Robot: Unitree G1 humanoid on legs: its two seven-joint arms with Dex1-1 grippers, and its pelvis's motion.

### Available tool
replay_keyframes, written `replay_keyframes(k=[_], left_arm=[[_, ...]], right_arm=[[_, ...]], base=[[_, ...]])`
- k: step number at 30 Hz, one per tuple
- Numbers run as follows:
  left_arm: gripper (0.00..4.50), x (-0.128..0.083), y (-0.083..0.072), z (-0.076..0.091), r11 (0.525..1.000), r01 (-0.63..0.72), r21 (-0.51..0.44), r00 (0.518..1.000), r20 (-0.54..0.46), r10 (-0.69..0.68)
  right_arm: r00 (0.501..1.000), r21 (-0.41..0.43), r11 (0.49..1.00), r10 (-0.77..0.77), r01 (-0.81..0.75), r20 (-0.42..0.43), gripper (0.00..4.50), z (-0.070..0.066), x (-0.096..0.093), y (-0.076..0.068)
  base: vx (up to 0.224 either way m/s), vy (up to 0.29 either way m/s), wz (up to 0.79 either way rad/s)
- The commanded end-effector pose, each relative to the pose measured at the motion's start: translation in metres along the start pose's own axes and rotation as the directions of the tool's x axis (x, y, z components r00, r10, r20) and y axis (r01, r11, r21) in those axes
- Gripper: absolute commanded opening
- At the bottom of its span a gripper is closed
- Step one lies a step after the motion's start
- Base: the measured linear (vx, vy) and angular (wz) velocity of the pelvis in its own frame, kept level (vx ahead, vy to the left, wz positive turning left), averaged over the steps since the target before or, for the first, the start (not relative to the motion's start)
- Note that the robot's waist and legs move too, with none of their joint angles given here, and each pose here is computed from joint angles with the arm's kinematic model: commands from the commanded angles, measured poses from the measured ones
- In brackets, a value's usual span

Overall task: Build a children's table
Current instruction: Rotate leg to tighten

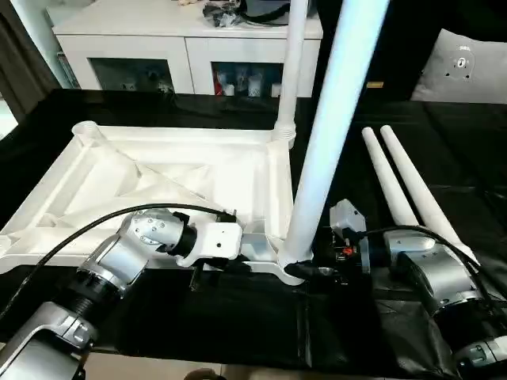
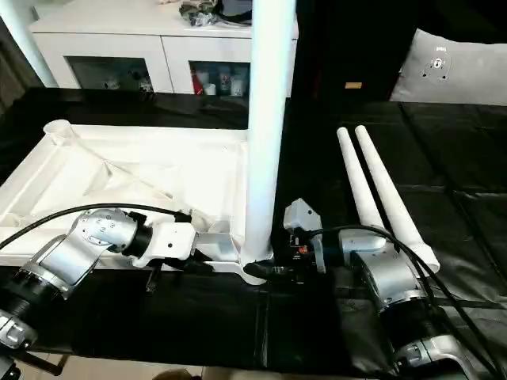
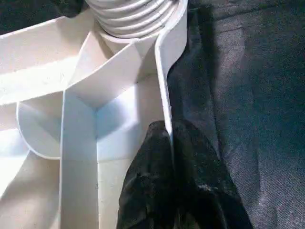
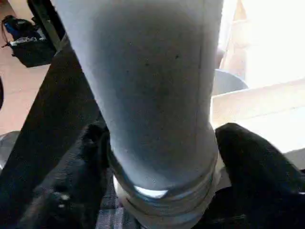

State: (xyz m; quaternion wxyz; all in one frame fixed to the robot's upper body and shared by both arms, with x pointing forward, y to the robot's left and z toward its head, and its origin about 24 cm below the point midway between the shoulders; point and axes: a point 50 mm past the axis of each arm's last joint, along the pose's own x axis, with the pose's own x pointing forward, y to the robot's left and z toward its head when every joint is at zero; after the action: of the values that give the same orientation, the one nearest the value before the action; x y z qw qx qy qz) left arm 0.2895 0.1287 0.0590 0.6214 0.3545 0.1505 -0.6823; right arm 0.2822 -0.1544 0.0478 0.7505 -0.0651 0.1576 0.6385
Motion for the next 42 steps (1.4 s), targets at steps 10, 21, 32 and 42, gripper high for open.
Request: replay_keyframes(k=[10, 21, 32, 42], left_arm=[[0.0, 0.012, -0.014, -0.005, 0.994, 0.11, -0.009, 0.994, -0.015, -0.11], [0.0, 0.031, 0.003, 0.017, 0.936, -0.193, -0.295, 0.971, 0.079, 0.225], [0.0, 0.045, 0.017, 0.038, 0.816, -0.396, -0.422, 0.895, 0.021, 0.445], [0.0, 0.037, 0.014, 0.021, 0.838, -0.406, -0.364, 0.907, -0.045, 0.419]], right_arm=[[0.999, 0.037, 0.999, 0.03, -0.031, 0.02, 2.77, -0.004, 0.004, 0.006], [0.87, 0.222, 0.848, -0.493, 0.481, -0.005, 2.75, -0.023, 0.051, -0.015], [0.713, 0.354, 0.666, -0.701, 0.656, -0.004, 3.09, -0.022, 0.065, -0.026], [0.774, 0.234, 0.782, -0.616, 0.577, 0.147, 4.16, -0.015, 0.027, -0.021]], base=[[0.0, 0.0, 0.0], [-0.01, 0.0, -0.03], [0.0, 0.0, 0.0], [0.006, 0.0, 0.01]])
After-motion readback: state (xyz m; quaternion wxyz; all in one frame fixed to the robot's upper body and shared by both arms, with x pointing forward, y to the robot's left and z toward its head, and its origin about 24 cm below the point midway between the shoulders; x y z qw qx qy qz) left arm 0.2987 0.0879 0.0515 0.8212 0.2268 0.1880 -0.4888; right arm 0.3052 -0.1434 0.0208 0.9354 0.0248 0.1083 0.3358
